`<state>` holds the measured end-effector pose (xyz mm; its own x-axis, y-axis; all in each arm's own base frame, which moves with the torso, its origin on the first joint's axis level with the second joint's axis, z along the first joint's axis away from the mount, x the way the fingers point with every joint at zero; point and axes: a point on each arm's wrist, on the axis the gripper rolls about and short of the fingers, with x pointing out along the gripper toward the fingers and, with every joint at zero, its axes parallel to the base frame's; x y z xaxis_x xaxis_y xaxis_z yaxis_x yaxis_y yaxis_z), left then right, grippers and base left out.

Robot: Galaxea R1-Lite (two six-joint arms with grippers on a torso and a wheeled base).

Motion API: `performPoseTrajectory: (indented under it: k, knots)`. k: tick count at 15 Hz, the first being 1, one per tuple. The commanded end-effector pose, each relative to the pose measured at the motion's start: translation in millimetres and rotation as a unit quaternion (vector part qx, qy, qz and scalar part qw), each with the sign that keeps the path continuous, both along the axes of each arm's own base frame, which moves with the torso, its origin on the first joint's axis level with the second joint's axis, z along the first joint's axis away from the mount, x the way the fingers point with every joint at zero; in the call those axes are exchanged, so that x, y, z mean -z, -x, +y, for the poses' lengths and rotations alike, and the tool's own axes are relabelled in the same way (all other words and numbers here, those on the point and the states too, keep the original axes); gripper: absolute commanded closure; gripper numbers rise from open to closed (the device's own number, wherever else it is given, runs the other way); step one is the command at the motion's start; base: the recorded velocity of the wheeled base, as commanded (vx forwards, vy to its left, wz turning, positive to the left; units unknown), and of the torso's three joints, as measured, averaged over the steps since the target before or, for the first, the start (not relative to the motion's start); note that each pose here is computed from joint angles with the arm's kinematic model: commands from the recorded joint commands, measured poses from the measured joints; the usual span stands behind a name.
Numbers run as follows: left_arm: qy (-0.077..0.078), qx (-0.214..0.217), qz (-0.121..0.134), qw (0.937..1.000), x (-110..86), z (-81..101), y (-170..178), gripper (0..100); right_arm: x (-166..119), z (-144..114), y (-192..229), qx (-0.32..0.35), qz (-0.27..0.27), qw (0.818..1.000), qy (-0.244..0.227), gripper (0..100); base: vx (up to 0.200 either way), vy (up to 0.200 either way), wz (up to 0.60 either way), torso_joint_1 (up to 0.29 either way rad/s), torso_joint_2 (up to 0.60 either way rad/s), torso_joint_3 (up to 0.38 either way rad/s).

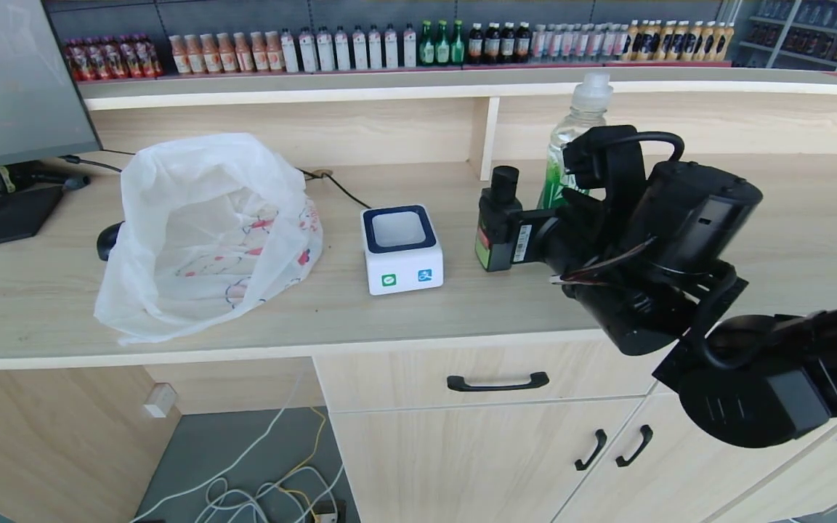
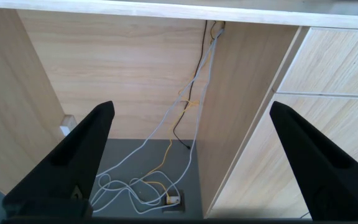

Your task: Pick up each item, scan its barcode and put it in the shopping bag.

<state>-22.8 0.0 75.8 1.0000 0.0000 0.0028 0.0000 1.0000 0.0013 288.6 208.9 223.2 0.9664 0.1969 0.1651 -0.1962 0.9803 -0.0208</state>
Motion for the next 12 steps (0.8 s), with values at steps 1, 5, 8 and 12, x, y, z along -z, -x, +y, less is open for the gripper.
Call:
performPoseTrajectory:
  k: [1,5,8,12]
  knots:
    - [0.0,0.0,0.0,1.0,0.0,0.0,0,0,4,5,-7,-0.002,0.002,1.0,0.004,0,0.0,0.0,0.0,0.0,0.0,0.0]
    - [0.0,0.0,0.0,1.0,0.0,0.0,0,0,4,8,-16,0.001,-0.003,1.0,-0.001,0,0.0,0.0,0.0,0.0,0.0,0.0]
    - [0.0,0.0,0.0,1.0,0.0,0.0,0,0,8,12,-21,-0.003,-0.008,1.0,-0.004,0,0.0,0.0,0.0,0.0,0.0,0.0]
    - [0.0,0.0,0.0,1.0,0.0,0.0,0,0,13,15,-25,-0.008,-0.009,1.0,-0.002,0,0.0,0.0,0.0,0.0,0.0,0.0]
